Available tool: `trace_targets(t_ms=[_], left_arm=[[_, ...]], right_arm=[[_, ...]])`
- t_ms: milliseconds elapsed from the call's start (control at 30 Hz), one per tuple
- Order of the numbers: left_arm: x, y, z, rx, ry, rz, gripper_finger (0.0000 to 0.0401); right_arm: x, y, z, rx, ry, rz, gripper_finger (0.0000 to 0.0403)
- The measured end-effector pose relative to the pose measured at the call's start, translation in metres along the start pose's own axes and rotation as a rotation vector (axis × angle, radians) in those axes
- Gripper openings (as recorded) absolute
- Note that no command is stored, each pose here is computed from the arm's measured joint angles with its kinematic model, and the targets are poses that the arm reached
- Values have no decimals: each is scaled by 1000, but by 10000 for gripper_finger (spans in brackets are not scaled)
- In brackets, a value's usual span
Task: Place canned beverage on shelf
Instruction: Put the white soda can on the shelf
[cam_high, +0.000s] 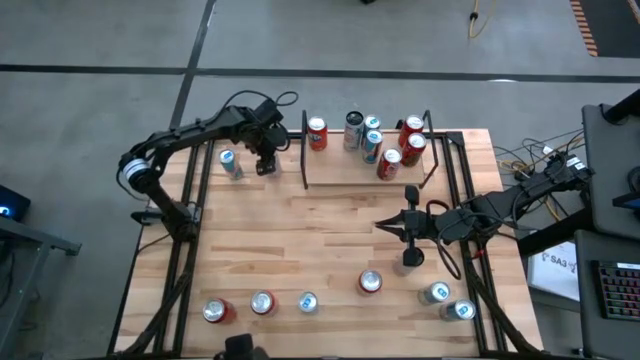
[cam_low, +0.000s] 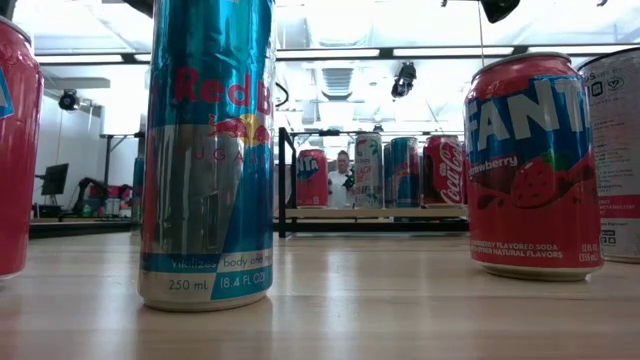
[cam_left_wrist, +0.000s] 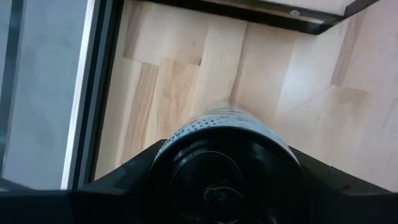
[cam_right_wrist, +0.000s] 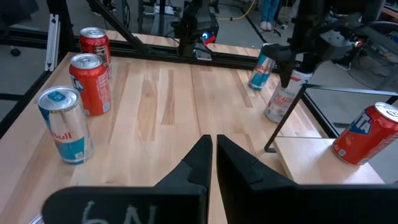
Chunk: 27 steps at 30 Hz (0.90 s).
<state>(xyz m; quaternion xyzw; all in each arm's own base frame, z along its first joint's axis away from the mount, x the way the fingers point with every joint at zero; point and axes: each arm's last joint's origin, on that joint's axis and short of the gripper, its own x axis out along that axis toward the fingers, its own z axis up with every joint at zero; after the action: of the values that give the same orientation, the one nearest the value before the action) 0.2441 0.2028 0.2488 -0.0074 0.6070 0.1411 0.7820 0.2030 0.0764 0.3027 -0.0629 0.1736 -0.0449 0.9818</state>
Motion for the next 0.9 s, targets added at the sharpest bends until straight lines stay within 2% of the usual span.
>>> trace_targets(t_ms=[200, 433, 700, 900], left_arm=[[-18, -8, -9, -4, 65, 29, 239], [-69, -35, -12, 10, 36, 32, 239], [-126, -90, 2, 73, -122, -1, 239], [-151, -138, 21, 227, -223, -62, 239]], right_arm=[[0, 0, 0, 0, 0, 0, 12], [0, 0, 0, 0, 0, 0, 12], [0, 0, 0, 1, -1, 0, 12], [0, 0, 0, 1, -1, 0, 12]])
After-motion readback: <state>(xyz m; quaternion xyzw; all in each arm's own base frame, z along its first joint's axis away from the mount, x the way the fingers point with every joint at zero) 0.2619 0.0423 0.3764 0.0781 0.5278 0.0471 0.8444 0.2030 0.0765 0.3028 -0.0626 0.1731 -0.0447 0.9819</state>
